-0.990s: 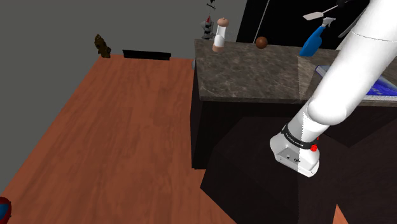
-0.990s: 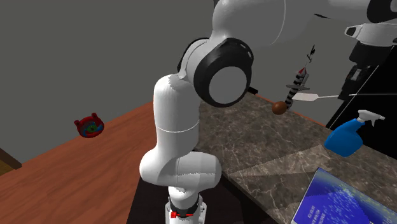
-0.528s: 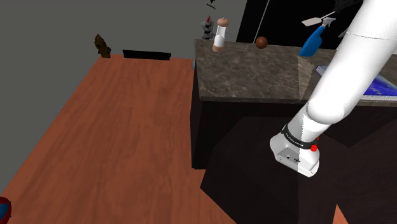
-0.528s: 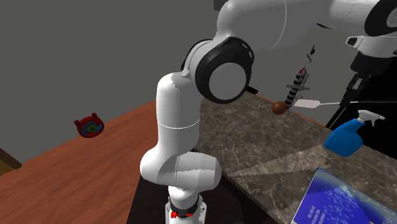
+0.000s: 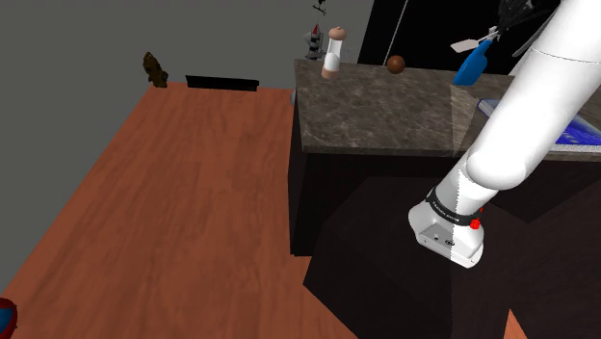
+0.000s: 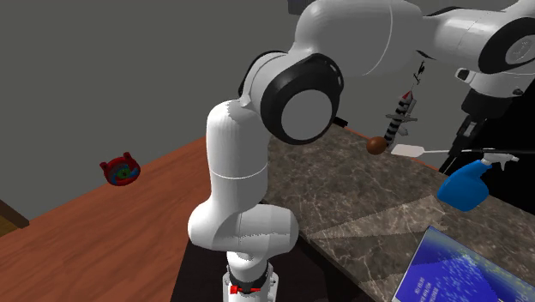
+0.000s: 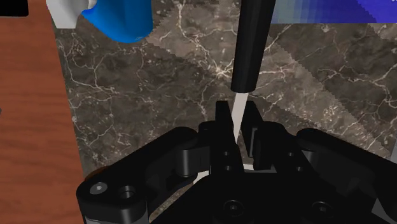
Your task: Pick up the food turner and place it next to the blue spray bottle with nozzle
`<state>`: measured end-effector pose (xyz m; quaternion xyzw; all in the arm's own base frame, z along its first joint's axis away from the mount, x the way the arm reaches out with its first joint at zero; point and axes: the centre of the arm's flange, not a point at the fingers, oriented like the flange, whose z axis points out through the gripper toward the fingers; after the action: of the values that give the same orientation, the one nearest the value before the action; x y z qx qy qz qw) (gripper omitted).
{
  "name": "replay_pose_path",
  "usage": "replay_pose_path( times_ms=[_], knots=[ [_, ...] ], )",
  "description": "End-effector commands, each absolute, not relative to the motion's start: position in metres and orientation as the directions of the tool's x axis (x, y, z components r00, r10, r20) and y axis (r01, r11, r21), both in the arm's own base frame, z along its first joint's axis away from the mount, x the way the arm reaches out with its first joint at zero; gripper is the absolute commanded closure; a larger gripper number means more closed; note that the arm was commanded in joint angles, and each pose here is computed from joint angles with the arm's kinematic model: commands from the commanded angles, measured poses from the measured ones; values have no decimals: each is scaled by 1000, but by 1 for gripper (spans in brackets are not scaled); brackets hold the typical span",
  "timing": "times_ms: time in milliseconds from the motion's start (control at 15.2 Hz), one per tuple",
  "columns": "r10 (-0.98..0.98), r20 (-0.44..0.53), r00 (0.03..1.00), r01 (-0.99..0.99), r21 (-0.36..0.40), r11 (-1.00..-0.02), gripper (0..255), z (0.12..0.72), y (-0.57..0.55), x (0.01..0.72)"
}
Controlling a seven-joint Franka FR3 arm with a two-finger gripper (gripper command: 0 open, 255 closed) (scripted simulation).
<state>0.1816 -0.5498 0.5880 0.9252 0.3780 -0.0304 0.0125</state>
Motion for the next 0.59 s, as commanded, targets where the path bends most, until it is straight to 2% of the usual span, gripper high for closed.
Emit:
replay_pose_path(
  times_ms=[0, 528],
  knots=[
    [699, -66, 713, 700, 0, -714, 255, 576, -550, 183],
    [699, -66, 713, 700, 0, -714, 255, 533, -550, 183]
  ],
)
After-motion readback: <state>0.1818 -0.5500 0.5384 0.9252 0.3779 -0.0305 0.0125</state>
